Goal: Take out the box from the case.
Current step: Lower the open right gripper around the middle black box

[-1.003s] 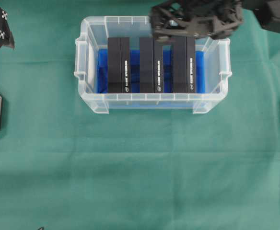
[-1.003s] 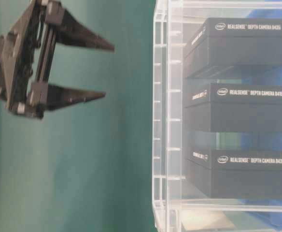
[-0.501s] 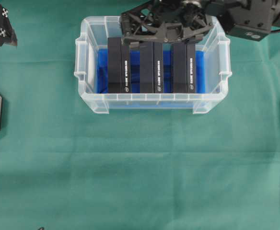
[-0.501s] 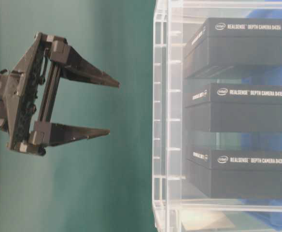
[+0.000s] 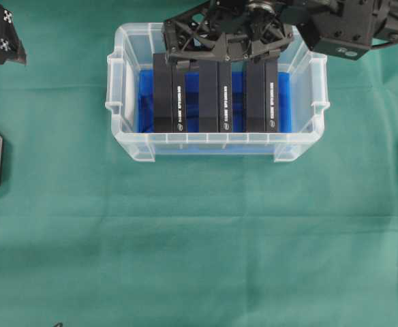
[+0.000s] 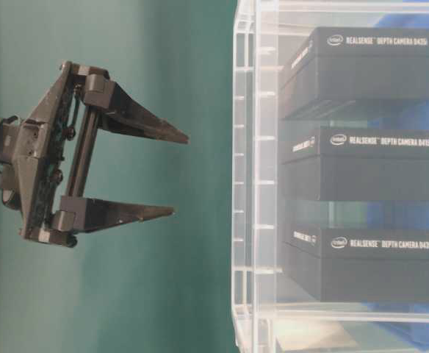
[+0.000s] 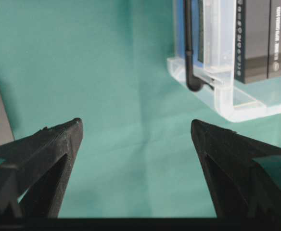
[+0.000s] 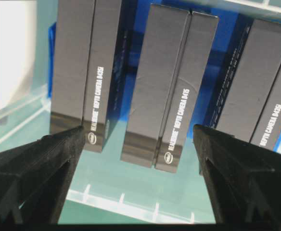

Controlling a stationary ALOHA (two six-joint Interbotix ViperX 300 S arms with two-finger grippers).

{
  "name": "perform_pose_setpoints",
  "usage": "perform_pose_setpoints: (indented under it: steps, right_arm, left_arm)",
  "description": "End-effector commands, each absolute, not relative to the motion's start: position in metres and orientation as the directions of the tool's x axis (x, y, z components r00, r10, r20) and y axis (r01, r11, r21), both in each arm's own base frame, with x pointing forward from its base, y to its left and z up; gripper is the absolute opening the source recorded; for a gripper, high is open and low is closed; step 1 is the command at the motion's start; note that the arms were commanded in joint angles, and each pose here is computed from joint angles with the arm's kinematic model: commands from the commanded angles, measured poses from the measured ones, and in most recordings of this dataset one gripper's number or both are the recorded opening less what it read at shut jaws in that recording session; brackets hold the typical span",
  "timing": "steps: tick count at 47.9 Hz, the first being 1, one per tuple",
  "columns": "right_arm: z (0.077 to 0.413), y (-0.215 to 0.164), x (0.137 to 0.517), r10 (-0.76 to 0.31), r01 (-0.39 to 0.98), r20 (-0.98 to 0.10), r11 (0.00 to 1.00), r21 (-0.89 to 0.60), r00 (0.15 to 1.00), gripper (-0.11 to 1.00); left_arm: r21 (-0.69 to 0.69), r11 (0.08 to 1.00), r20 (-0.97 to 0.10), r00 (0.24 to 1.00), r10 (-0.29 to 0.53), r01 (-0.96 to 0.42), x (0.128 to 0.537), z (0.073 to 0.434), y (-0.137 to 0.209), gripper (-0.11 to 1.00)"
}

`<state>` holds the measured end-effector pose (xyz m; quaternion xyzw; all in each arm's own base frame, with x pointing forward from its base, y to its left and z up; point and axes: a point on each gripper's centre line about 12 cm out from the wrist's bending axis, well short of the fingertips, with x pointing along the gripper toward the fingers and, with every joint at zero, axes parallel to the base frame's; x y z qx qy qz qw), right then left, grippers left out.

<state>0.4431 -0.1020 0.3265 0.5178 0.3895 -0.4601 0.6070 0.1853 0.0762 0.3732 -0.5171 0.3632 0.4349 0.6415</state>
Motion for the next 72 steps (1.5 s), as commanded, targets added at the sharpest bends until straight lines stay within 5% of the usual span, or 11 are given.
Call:
perform_pose_setpoints:
  steps: [1,72]
  right_arm:
    - [0.342,-0.101,0.443,-0.163,0.948,-0.934,0.048,0.314,0.317,0.92]
    - [0.330,-0.098,0.447,-0.138,0.956,-0.946,0.047,0.288,0.292,0.92]
  left_arm:
    - [-0.372,0.087,-0.903,0.382,0.196,-0.924,0.186,0.382,0.077,0.94]
    - [-0.368,0.088,-0.905,0.378,0.196,-0.926,0.186,0.382,0.078,0.94]
